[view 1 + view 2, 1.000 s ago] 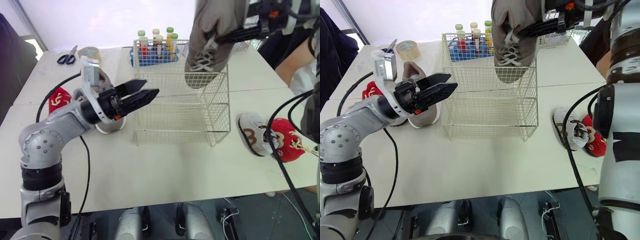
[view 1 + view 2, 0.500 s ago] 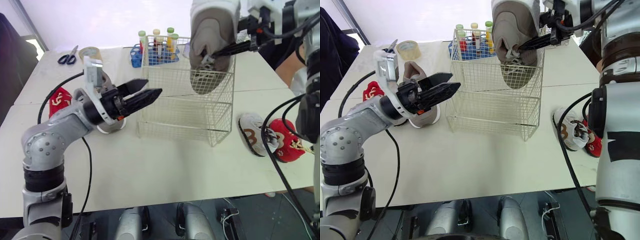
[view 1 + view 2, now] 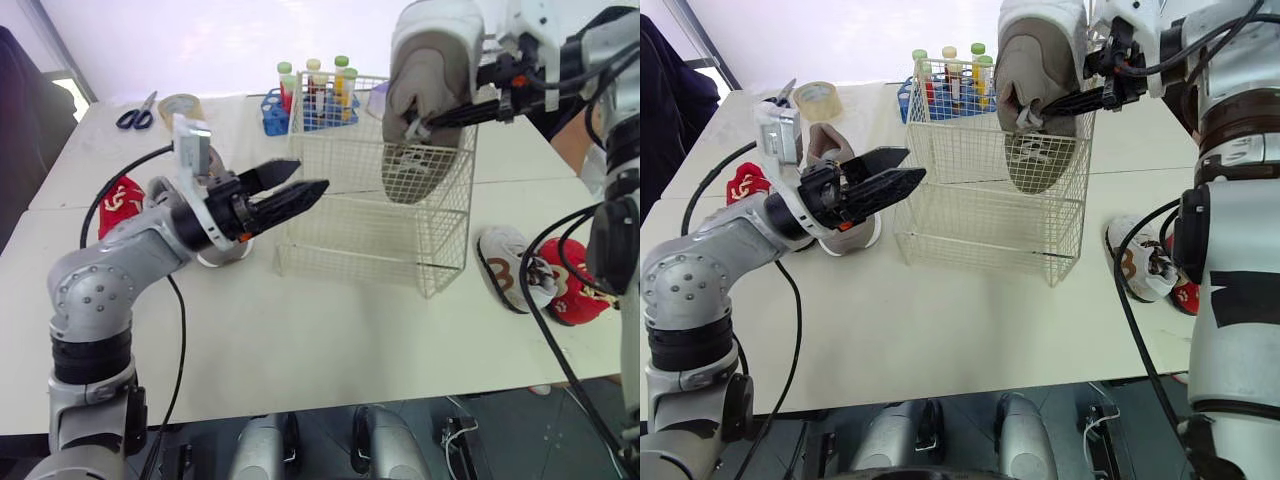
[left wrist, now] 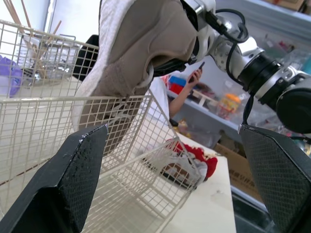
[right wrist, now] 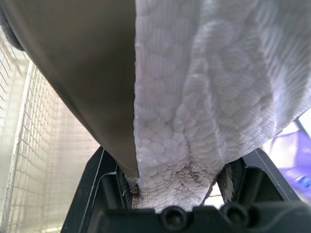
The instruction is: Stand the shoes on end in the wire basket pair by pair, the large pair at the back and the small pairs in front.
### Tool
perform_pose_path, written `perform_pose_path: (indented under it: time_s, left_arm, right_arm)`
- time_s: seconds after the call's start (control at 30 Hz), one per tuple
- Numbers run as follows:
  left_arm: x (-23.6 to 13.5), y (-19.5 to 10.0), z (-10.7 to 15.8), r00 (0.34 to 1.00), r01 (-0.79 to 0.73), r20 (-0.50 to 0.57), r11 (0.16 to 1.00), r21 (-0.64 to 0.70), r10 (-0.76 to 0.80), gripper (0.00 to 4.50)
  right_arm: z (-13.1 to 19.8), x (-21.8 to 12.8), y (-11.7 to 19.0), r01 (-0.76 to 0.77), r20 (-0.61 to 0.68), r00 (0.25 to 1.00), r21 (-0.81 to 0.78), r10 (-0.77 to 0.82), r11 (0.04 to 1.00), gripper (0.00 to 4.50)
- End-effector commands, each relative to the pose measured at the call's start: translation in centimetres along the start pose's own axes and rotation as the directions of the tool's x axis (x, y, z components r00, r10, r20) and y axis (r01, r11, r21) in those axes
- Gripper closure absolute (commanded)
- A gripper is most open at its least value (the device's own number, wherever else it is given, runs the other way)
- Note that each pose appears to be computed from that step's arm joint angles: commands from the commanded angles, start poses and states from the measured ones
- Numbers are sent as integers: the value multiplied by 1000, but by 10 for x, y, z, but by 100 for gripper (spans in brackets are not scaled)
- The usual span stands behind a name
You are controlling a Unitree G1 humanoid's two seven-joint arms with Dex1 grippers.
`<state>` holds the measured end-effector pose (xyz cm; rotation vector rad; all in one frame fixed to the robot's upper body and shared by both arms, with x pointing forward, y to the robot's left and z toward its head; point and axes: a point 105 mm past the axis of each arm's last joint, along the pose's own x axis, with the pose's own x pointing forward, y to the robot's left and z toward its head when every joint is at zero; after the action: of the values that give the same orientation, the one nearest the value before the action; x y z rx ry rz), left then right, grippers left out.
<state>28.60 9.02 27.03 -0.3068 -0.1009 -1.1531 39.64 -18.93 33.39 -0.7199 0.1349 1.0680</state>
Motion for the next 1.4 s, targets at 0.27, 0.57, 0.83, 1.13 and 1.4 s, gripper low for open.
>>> perform_pose_path:
  time_s: [0.27,0.57,0.83,1.13,1.4]
  left_arm:
    - [7,1,-4,998,36,-47,997,73,-33,7]
    - [9,-7,11,997,72,-33,991,109,-68,7]
    - [2,-10,18,997,60,-52,988,140,-53,7]
    - [5,9,-9,990,3,-139,989,145,17,7]
    - [10,17,-22,985,17,-170,992,124,4,7]
  right_arm:
    - [-21,4,15,-92,58,995,138,85,986,272]
    - [-7,30,28,-192,142,974,104,176,976,272]
    - [1,51,39,-259,146,957,34,252,965,272]
    - [-8,24,25,-167,43,985,9,166,986,272]
    - [-4,-2,16,-98,26,995,14,98,995,272]
